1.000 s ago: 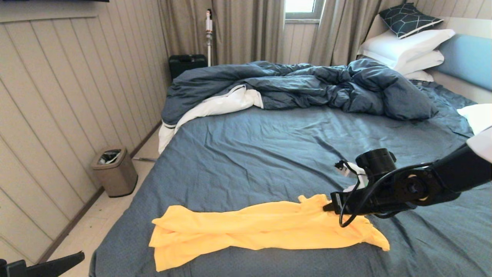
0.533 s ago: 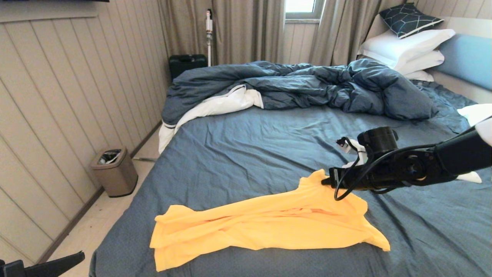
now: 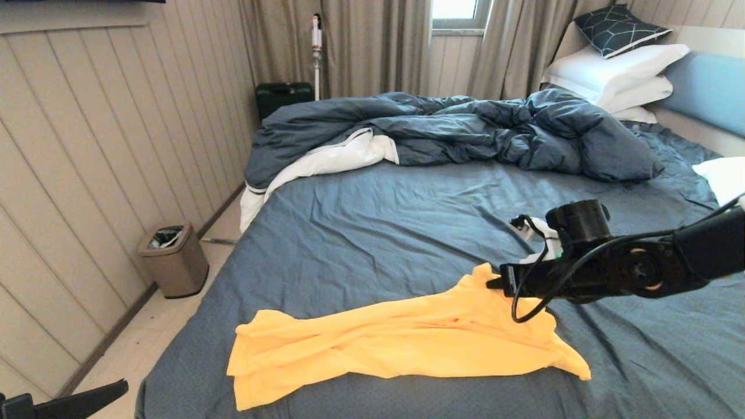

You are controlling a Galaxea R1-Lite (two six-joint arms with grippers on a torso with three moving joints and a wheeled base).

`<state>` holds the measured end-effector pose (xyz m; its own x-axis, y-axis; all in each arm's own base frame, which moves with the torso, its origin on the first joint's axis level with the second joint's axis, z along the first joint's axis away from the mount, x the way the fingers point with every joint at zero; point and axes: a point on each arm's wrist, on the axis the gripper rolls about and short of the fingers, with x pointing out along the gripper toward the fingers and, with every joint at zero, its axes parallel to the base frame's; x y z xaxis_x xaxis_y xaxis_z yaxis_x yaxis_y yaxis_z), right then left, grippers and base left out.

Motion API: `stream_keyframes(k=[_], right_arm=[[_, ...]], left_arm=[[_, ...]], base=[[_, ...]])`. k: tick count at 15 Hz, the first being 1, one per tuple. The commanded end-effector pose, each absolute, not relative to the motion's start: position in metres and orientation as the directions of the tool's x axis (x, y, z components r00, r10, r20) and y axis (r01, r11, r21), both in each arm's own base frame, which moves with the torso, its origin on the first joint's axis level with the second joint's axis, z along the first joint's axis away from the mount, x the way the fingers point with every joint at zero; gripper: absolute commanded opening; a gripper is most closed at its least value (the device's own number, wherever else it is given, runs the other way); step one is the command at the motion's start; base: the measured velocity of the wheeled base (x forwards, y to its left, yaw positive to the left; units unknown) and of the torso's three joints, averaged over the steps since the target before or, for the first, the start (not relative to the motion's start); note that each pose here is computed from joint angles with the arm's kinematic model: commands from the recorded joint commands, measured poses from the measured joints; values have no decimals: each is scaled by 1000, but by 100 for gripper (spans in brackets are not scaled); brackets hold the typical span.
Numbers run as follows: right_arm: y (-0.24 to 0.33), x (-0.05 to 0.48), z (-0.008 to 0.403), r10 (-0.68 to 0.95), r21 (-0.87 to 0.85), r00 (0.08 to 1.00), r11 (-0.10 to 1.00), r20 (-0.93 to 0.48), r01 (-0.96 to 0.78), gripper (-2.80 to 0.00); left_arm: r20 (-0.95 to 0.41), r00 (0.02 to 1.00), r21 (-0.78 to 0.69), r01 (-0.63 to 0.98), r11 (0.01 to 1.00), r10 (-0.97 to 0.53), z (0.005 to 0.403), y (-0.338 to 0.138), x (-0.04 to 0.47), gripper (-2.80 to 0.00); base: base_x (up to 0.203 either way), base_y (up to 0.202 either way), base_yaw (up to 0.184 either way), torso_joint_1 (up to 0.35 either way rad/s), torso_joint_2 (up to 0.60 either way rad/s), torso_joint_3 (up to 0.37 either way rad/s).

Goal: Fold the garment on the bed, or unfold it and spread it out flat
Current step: Fold the yellow T-shirt

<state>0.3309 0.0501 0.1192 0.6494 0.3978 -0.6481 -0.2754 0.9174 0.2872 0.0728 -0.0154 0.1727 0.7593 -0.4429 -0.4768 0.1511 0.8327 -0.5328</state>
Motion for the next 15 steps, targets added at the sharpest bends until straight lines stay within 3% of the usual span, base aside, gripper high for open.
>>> stream_keyframes(k=[1,5,15], right_arm=[[47,303,119,402,270,655,916,-640,-298,-280],[32,283,99,375,218,669,926,-642,-309,-280],[34,257,78,380,240,594,922,-709,-304,-280]], left_arm=[[-473,760,-535,153,831,-445,173,-15,72,-280],[-472,761,-535,154,831,-445,173,-15,71,-280],[-471,761,-536,155,830,-447,172,-15,69,-280]], base=[[0,0,0,0,0,0],[0,0,0,0,0,0],[0,0,0,0,0,0]])
